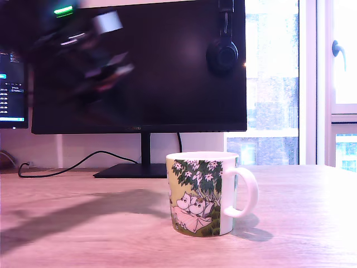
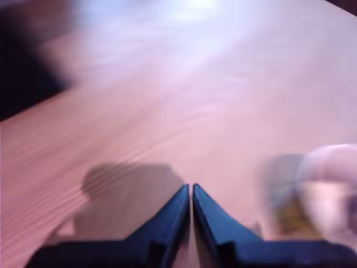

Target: Pick up the coffee capsules from the table one by one and drop them inside the nearest coffee cup

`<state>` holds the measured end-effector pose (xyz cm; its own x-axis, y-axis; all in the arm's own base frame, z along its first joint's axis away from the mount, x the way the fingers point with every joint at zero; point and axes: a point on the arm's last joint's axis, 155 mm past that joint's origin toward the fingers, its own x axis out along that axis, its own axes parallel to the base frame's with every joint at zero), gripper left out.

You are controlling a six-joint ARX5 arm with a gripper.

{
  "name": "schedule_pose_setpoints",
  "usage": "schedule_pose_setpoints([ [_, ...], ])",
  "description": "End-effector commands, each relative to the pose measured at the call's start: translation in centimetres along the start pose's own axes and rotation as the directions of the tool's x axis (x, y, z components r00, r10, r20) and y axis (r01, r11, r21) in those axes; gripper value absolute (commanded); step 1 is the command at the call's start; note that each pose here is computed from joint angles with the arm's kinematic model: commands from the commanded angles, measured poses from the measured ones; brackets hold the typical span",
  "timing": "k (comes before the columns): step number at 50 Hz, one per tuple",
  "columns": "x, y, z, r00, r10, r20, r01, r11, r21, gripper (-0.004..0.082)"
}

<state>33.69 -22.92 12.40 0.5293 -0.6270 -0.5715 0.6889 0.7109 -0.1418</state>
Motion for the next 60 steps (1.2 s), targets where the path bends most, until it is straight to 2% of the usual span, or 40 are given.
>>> schedule_pose_setpoints([
  [1, -1.1, 1.1, -0.9, 1.0, 0.02, 0.019, -0.019, 0.999, -0.033, -0.0004],
  [6, -2.6, 3.4, -2.3, 0.997, 0.075, 0.03, -0.071, 0.993, -0.094, -0.0004],
  [13, -5.3, 6.4, -4.3, 0.984, 0.168, 0.06, -0.156, 0.974, -0.161, -0.0004],
  [21, -8.6, 8.8, -6.0, 0.955, 0.277, 0.109, -0.244, 0.939, -0.243, -0.0004],
  [23, -9.3, 9.0, -6.2, 0.948, 0.295, 0.123, -0.258, 0.934, -0.249, -0.0004],
  [24, -9.7, 9.1, -6.3, 0.944, 0.304, 0.133, -0.26, 0.927, -0.27, -0.0004],
  [31, -11.6, 8.7, -6.5, 0.92, 0.338, 0.197, -0.271, 0.914, -0.302, -0.0004],
  [37, -13.1, 8.0, -6.2, 0.897, 0.359, 0.257, -0.28, 0.913, -0.296, -0.0004],
  [38, -13.4, 7.9, -6.2, 0.892, 0.363, 0.269, -0.276, 0.909, -0.312, -0.0004],
  [40, -13.9, 7.6, -6.1, 0.883, 0.369, 0.29, -0.281, 0.911, -0.303, -0.0004],
  [45, -15.0, 7.0, -5.9, 0.866, 0.386, 0.317, -0.285, 0.903, -0.322, -0.0004],
  [53, -17.5, 6.3, -4.9, 0.817, 0.431, 0.383, -0.317, 0.891, -0.326, -0.0004],
  [55, -17.9, 6.2, -5.1, 0.808, 0.447, 0.384, -0.326, 0.882, -0.34, -0.0004],
  [57, -18.4, 5.9, -5.0, 0.799, 0.45, 0.398, -0.33, 0.882, -0.336, -0.0004],
  [58, -18.7, 6.0, -5.0, 0.79, 0.463, 0.401, -0.338, 0.876, -0.345, -0.0004],
  [60, -19.2, 5.8, -4.8, 0.78, 0.467, 0.418, -0.342, 0.876, -0.341, -0.0004],
])
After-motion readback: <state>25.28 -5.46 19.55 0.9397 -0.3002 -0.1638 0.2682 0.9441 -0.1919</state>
